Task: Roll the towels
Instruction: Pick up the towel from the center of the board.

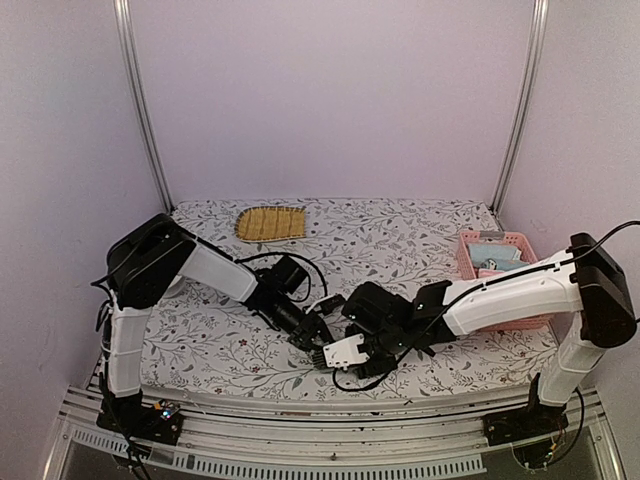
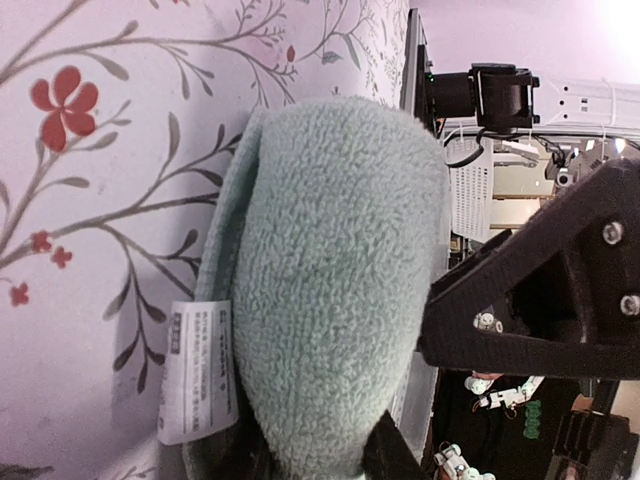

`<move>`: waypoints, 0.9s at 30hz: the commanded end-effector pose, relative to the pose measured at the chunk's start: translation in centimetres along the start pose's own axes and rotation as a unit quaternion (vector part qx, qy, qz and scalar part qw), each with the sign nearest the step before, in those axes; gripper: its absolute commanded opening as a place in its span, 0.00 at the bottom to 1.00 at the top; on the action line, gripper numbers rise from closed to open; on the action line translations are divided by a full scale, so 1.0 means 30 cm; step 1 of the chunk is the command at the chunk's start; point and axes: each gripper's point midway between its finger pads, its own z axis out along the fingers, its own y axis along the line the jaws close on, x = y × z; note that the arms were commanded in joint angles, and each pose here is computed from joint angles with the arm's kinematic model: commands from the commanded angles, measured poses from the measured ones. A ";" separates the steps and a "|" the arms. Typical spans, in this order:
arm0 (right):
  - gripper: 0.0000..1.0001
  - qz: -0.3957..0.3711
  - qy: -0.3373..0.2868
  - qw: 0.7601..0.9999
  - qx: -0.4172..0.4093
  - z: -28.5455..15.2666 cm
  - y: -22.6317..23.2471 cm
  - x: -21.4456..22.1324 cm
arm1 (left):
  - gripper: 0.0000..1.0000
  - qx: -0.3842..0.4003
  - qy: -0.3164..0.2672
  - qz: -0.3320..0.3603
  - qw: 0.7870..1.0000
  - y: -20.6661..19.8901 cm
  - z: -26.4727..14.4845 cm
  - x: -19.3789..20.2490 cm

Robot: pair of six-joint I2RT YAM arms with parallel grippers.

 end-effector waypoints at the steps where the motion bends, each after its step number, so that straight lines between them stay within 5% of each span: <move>1: 0.59 -0.006 0.006 1.000 -0.022 0.055 0.051 0.019 | 0.00 -0.088 0.018 -0.088 0.992 0.204 0.003 0.110; 10: 0.59 -0.025 0.026 0.999 0.024 0.138 -0.002 0.028 | 0.01 -0.087 0.020 -0.087 0.992 0.209 0.001 0.110; 16: 0.56 -0.042 0.031 0.999 -0.013 0.186 0.064 0.058 | 0.27 -0.098 -0.008 -0.071 0.993 0.197 -0.058 0.057; 27: 0.43 -0.028 0.028 0.998 -0.048 0.260 0.036 0.084 | 0.47 -0.168 -0.081 -0.055 0.981 0.190 -0.227 -0.016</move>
